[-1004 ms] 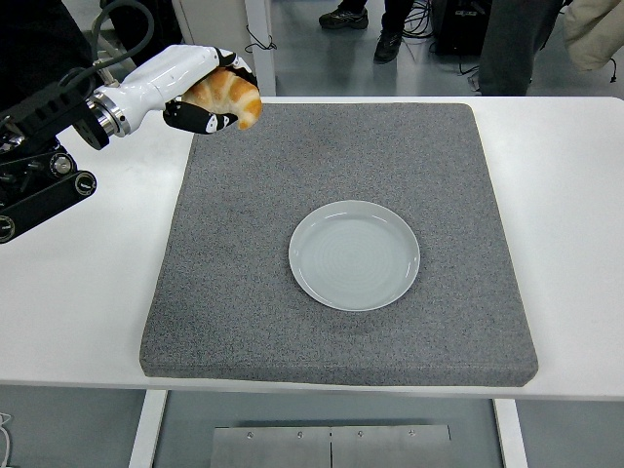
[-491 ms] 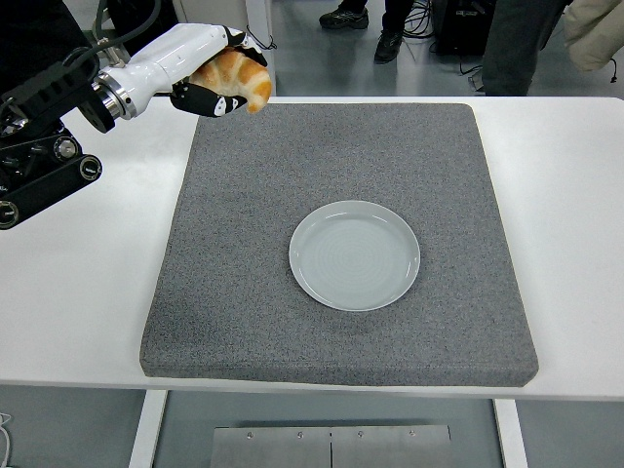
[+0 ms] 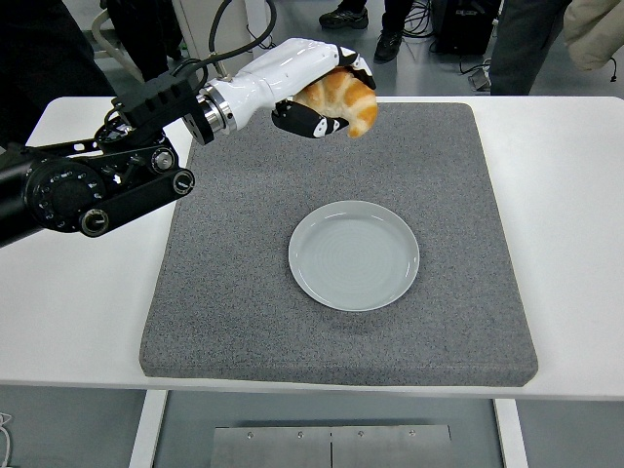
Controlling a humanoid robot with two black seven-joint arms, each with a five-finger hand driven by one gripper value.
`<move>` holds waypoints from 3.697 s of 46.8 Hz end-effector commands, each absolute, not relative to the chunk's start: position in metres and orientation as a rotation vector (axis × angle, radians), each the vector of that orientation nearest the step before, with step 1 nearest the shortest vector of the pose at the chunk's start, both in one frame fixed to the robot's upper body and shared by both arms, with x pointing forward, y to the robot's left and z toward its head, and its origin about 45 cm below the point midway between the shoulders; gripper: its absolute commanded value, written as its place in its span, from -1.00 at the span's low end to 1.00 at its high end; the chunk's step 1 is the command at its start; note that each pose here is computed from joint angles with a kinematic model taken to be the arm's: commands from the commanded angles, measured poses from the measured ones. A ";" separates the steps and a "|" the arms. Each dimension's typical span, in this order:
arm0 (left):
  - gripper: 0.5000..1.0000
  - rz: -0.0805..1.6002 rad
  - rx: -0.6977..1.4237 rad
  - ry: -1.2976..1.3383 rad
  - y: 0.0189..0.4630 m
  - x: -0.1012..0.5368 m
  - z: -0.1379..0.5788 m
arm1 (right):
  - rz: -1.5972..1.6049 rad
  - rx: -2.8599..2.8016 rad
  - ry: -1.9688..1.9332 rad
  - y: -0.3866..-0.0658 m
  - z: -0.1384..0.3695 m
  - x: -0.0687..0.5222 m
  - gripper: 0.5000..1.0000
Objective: Place the bread on the plate
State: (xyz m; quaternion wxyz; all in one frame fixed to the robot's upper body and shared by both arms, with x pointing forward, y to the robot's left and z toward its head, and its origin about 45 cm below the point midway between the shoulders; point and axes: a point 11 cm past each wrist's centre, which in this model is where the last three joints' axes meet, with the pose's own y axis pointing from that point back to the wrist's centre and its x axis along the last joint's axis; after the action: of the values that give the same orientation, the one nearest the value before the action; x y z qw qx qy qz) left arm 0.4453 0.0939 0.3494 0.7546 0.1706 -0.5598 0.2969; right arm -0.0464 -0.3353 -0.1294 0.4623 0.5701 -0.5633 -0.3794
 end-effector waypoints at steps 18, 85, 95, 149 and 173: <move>-1.00 0.489 0.320 -1.197 0.065 0.412 0.297 | -0.933 1.402 -1.385 -0.335 -0.129 -0.046 1.00; -1.00 0.487 0.417 -1.058 0.098 0.386 0.194 | -0.934 1.401 -1.384 -0.335 -0.129 -0.047 1.00; -1.00 0.486 0.408 -1.051 0.090 0.385 0.192 | -0.932 1.401 -1.385 -0.336 -0.129 -0.046 1.00; 0.39 0.538 0.405 -0.972 0.092 0.383 0.184 | -0.932 1.401 -1.385 -0.336 -0.129 -0.046 1.00; 0.60 0.701 0.329 -0.855 0.094 0.405 0.213 | -0.932 1.401 -1.385 -0.336 -0.129 -0.046 1.00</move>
State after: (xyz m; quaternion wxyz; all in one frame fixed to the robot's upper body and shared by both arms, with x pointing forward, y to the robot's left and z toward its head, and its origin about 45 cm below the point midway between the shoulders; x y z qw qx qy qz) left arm 0.4025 0.0941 0.2091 0.8369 0.1619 -0.4124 0.3214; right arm -0.0464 -0.3358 -0.1293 0.4628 0.5698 -0.5635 -0.3790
